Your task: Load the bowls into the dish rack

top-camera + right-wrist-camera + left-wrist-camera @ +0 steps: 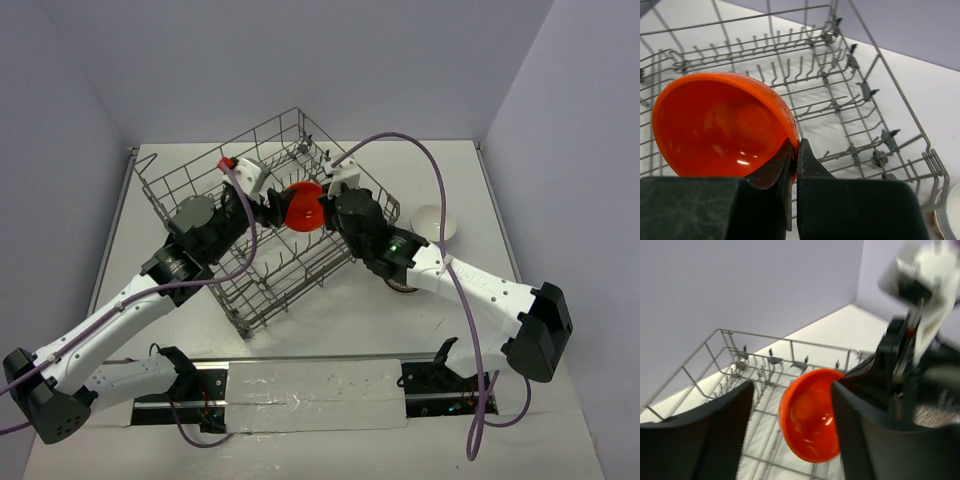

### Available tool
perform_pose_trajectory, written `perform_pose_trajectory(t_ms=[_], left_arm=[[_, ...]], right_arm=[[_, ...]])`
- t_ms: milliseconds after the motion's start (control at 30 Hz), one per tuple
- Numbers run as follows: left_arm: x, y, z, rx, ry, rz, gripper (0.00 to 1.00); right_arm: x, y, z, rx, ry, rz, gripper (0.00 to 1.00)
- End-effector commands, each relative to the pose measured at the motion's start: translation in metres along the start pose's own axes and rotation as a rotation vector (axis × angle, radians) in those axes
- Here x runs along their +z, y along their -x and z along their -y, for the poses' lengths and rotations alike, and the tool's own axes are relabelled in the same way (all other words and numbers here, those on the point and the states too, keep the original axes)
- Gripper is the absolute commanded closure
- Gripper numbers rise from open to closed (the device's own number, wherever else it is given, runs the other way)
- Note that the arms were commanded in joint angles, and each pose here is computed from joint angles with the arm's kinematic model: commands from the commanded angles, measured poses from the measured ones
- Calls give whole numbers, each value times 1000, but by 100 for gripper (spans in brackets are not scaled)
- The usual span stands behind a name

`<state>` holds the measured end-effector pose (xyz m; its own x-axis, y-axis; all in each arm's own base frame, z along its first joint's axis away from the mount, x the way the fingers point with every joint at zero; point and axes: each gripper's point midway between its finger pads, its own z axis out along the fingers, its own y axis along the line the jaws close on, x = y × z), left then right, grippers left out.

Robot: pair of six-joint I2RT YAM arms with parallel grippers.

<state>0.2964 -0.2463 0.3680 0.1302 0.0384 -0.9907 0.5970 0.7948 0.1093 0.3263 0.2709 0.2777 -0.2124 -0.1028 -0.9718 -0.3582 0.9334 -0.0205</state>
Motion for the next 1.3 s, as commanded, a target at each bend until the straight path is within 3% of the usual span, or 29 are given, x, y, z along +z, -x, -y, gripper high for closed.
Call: perform_pose_trajectory(t_ms=[0, 33, 133, 167, 300, 467, 733, 967, 1267], left_arm=[[-11, 46, -6, -327, 67, 98, 28], [-14, 50, -7, -375, 80, 102, 20], [-24, 61, -13, -611, 135, 120, 8], [-25, 63, -13, -748, 157, 127, 7], [-25, 64, 4, -1008, 104, 103, 9], [-16, 65, 21, -1226, 13, 128, 18], [3, 55, 27, -1391, 2, 95, 23], [11, 67, 21, -1462, -26, 158, 30], [30, 41, 32, -1546, -17, 58, 38]], right_arm=[[-9, 44, 30, 80, -155, 192, 100], [-10, 44, 33, 69, -173, 207, 100], [-15, 50, 43, 71, -224, 307, 100], [-18, 52, 45, 74, -237, 334, 100], [-36, 64, 51, 100, -307, 512, 100], [-45, 71, 47, 112, -351, 596, 100], [-54, 76, 50, 119, -422, 660, 100], [-54, 78, 45, 126, -418, 676, 100], [-62, 82, 47, 149, -414, 701, 100]])
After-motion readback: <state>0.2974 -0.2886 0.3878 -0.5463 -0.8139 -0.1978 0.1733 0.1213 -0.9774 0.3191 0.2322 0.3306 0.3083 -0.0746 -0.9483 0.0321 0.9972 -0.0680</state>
